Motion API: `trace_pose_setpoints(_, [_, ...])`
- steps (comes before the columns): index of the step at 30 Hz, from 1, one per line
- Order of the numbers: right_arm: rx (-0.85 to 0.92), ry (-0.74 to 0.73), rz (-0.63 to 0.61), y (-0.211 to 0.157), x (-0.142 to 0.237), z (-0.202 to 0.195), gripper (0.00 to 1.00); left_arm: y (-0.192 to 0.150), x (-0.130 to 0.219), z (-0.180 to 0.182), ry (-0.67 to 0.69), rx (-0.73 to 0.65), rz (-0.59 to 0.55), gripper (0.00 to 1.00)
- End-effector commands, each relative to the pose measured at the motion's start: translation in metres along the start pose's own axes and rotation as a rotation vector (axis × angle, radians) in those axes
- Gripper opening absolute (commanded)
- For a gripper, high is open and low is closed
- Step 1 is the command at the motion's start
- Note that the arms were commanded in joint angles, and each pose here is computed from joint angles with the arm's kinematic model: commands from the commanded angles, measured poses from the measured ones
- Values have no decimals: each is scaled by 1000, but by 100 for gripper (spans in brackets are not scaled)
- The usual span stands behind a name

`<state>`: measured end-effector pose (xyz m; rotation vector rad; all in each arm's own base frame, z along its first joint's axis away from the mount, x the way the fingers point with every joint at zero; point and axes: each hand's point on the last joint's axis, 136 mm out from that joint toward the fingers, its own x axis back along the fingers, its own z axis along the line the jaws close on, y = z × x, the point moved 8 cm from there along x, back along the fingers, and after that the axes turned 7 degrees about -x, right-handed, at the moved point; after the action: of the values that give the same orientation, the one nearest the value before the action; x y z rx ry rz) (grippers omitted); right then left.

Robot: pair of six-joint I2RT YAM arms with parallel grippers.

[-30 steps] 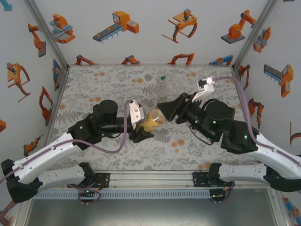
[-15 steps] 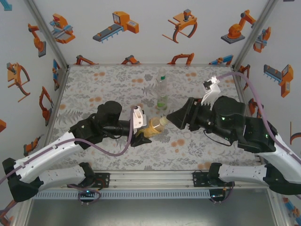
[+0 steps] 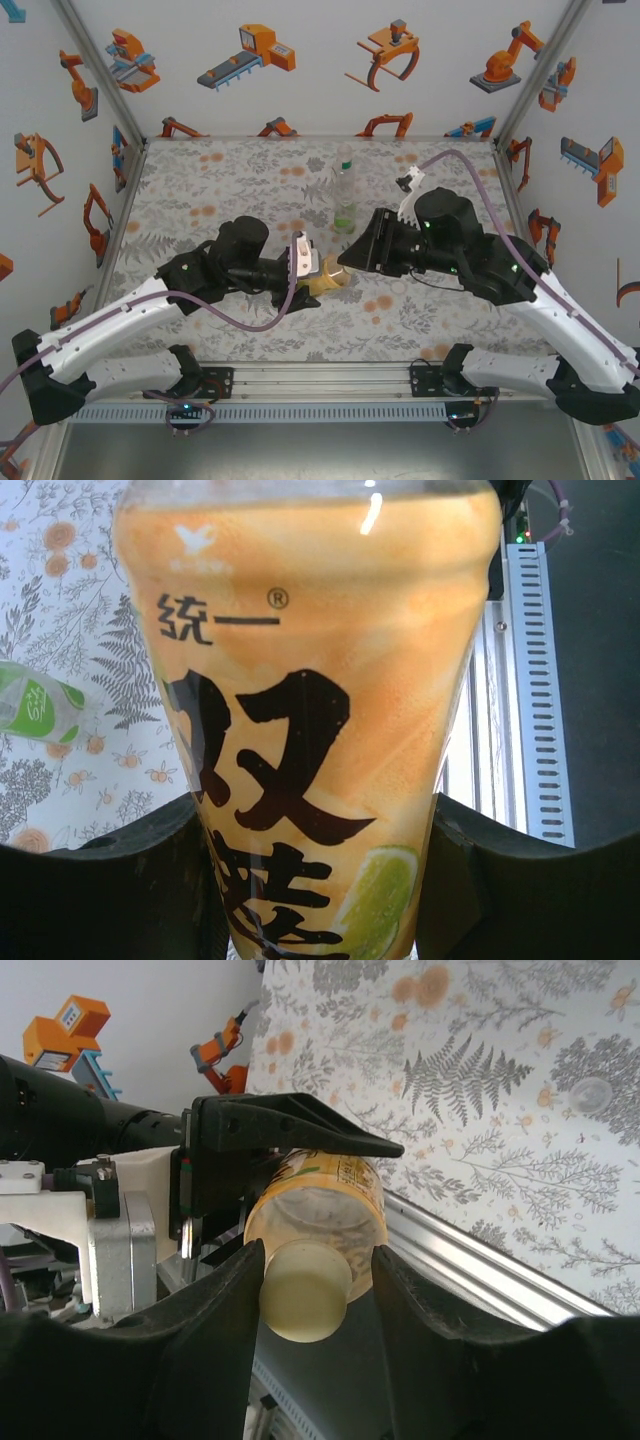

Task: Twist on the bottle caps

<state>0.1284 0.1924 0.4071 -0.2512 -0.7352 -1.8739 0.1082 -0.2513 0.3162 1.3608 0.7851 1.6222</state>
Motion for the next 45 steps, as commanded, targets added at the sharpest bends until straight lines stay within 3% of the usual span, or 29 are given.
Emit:
trace_pose_setpoints(1, [-32,35,52,-4,-6,1,45,-1,-1,2,25,-27,5,0])
trace_pose_setpoints(6, [-41,36,56,-4,-11,-2,43,-3,-1,3,36,-27,13,0])
trace_pose_setpoints(14, [-47,31,52,-3,-12,-3,29,-4,-2,7,74,-16,28,0])
trace_pose_setpoints(16, [-44,29,41,-2,-11,-4,25,-6,-1,8,94,-9,39,13])
trace_pose_setpoints(20, [-31,5,18,2,-10,-8,19,-6,1,8,115,-10,30,58])
trace_pose_setpoints(23, [-10,-51,7,5,-11,-17,17,-7,4,7,132,-8,19,76])
trace_pose_setpoints(30, [64,-252,-19,26,-14,-40,15,-14,11,8,203,16,40,81])
trace_pose_setpoints(37, [214,-559,-8,71,-19,-68,14,-24,20,10,285,83,82,82])
trace_pose_setpoints(45, [256,-692,8,141,-39,-102,14,-33,37,17,375,252,90,86])
